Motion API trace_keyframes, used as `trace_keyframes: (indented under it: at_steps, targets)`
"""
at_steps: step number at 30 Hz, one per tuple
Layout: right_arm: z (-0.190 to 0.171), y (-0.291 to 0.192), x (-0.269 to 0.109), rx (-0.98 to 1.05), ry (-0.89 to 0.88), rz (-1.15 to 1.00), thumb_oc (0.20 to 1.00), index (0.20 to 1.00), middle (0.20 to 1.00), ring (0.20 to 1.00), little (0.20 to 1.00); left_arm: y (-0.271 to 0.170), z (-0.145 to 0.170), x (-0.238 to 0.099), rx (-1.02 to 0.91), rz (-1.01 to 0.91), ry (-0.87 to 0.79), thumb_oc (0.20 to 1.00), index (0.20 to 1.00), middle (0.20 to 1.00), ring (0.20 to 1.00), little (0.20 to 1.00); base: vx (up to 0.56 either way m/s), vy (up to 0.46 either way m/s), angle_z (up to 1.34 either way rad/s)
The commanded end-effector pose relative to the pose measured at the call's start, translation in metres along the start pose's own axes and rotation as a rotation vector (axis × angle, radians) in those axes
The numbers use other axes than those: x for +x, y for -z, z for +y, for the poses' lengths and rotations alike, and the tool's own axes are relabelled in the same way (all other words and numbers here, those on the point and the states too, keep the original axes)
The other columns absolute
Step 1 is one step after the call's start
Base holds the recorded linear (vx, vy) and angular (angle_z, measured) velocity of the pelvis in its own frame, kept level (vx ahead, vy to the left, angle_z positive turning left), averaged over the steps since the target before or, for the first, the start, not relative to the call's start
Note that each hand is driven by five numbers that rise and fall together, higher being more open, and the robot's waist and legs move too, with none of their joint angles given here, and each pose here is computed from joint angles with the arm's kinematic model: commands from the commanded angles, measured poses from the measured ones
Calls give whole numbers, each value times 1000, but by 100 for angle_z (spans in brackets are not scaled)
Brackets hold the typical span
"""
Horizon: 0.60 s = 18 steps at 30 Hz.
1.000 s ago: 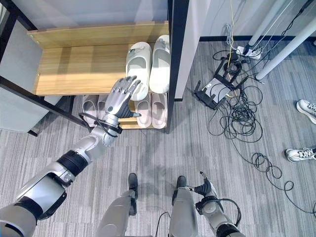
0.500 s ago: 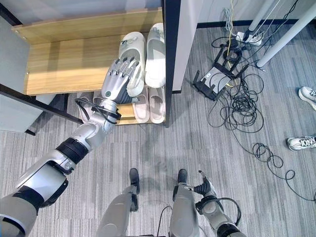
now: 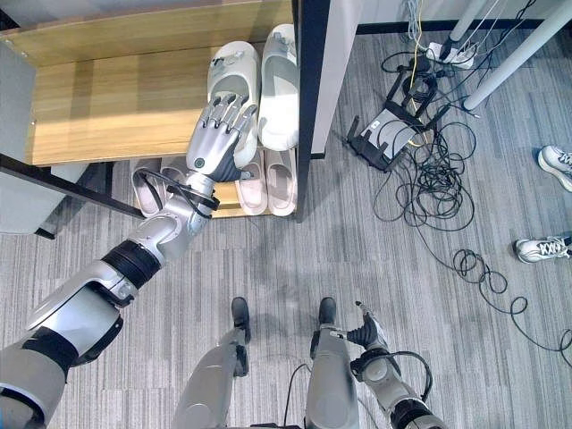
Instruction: Arrange the slippers neatly on the shoe rack.
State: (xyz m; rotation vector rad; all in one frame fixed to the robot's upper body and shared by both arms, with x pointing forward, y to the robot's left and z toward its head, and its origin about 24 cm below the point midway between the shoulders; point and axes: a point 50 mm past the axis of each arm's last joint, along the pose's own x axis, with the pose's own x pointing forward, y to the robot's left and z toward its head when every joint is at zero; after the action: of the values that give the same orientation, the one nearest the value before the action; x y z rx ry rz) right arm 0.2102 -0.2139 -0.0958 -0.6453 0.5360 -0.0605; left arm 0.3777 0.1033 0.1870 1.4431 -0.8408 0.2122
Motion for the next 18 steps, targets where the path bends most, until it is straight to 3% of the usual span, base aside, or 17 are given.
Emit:
trace_keyframes:
  at_steps: [1,18]
  targets:
    - [1,-19,5,-6,3,-85,1000,1000,1000,1000,1000,14,43,38,99,-10,-184,1000,1000,1000,1000,1000,0,0,0]
    - [1,-23,8,-1,-7,-96,1000,1000,1000,1000,1000,11,65,57,159,-74,-234,1000,1000,1000,1000,1000,6,17,-3]
